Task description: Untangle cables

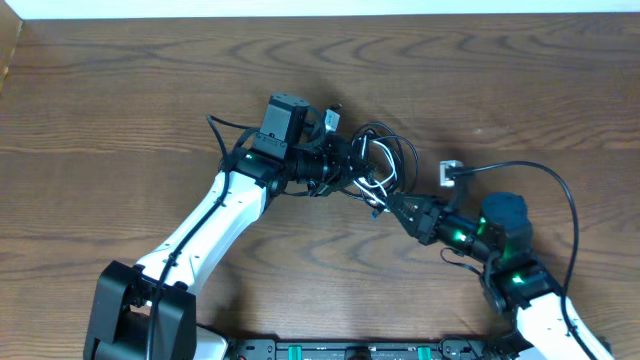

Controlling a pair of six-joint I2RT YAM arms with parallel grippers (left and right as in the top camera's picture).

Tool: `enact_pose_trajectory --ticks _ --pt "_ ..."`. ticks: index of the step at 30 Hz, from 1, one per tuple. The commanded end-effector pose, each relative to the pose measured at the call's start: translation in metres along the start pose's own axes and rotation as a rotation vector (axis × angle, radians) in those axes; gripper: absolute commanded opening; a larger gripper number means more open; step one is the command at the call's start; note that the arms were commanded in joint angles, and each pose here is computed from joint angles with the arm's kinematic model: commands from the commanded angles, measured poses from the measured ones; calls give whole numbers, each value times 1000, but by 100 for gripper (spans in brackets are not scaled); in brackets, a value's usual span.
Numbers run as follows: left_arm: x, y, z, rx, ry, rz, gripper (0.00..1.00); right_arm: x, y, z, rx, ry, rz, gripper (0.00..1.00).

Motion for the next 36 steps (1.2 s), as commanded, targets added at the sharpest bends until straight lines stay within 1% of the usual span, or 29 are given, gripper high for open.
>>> enact_pose_trajectory --ticks 1,3,6,7,8,9,11,14,17,21,22,23,24,25,27,29,30,31,34,36 --pt "1 -3 -6 -36 -22 16 8 -10 1 3 -23 4 -8 27" --pt "-1 -5 -7 -40 -22 24 8 -14 3 6 -27 24 -13 19" --pt "-4 -9 -9 -48 -23 35 8 -15 6 10 -28 49 -27 13" --pt "-5 -10 -10 -50 -23 39 8 -14 7 12 -30 58 -30 10" --pt "-6 -11 -10 -52 -23 43 8 -14 7 17 -43 86 -24 4" --pt "-7 -12 -10 -57 -24 44 8 -14 7 20 -46 105 -13 1" --pt "-7 -12 -10 -68 -24 44 8 -13 4 26 -44 139 13 1" --pt "-7 -12 -10 -100 -24 44 8 -8 3 44 -25 251 64 1" --pt "-7 -13 -8 -126 -14 48 8 3 13 66 -29 374 61 1" --pt "-6 -15 -4 -109 3 56 8 12 20 83 -68 458 51 1" --pt "-6 -15 -4 -107 4 56 8 10 17 82 -35 450 51 1" --pt "-6 -15 -4 -95 4 57 8 4 12 71 57 398 43 1" --pt "-6 -15 -4 -82 4 56 8 -3 10 59 89 329 30 1" --pt "-7 -15 -4 -63 5 57 8 -10 8 39 64 218 7 1" --pt "-8 -17 -5 -29 5 61 8 -18 5 7 -80 26 -37 1" --pt "-9 -18 -6 -14 6 67 8 -20 2 3 -158 0 -37 1" --pt "-10 -20 -7 -17 6 71 8 -21 3 8 -177 29 -33 1" --pt "-15 -23 -7 -28 27 67 8 -19 8 33 -138 160 -30 1" --pt "-18 -22 1 -59 97 29 8 -10 12 67 -39 344 -13 1" --pt "-17 -20 10 -79 163 3 8 -4 11 80 -6 418 12 1"
Point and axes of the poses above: each gripper's point midway between its finger pads, its own x axis back along the fingers, its own z axis along the line the jaws close on, y = z × x, the point moved 5 cm from there along x, back along the fingers, and after that the axes turned 9 degrees about -x, right-handed, at the moved point
